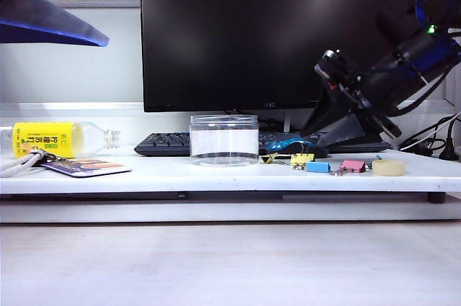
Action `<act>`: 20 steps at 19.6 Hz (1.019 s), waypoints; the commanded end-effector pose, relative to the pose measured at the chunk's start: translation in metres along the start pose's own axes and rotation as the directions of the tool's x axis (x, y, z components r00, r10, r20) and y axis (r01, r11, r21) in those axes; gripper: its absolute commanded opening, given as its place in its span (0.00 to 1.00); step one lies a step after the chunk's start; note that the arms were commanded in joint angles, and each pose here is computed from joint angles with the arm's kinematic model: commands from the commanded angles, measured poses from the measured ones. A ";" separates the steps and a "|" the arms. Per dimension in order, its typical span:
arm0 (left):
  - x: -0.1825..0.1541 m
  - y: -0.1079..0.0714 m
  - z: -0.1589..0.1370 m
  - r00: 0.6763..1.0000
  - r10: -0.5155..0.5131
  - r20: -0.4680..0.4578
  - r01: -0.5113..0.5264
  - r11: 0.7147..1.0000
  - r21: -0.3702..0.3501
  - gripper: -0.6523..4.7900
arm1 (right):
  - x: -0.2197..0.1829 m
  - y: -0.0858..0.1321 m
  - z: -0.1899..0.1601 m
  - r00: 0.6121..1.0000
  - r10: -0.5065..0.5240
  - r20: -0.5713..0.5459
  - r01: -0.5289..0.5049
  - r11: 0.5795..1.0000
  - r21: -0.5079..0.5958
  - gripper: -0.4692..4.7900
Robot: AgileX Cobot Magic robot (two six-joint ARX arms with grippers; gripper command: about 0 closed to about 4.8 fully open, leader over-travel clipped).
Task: Pick up the clips with the largest number of clips of the same color on the table and place them in a round transparent plastic box.
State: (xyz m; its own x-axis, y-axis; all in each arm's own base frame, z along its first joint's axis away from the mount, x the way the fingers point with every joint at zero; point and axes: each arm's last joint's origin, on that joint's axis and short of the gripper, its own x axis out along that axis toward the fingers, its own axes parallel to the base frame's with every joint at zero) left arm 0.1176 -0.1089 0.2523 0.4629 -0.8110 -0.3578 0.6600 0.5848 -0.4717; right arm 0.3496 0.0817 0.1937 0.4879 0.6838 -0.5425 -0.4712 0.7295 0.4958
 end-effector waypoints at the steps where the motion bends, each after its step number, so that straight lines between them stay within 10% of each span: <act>1: -0.001 -0.001 0.002 1.000 -0.010 0.013 0.010 1.000 0.007 0.75 | 0.001 0.000 0.004 1.000 0.010 0.023 -0.010 1.000 -0.018 0.41; 20: 0.000 0.000 0.001 1.000 0.013 0.007 -0.014 1.000 0.025 0.75 | 0.019 0.003 0.000 0.999 0.040 0.023 -0.039 0.998 -0.043 0.08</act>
State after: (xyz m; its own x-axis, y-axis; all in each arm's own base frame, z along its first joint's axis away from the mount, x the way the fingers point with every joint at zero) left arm 0.1178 -0.1087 0.2514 0.4705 -0.8023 -0.3673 0.6626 0.5962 -0.4534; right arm 0.3561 0.0971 0.1831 0.4780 0.7105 -0.5164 -0.5128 0.7030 0.4927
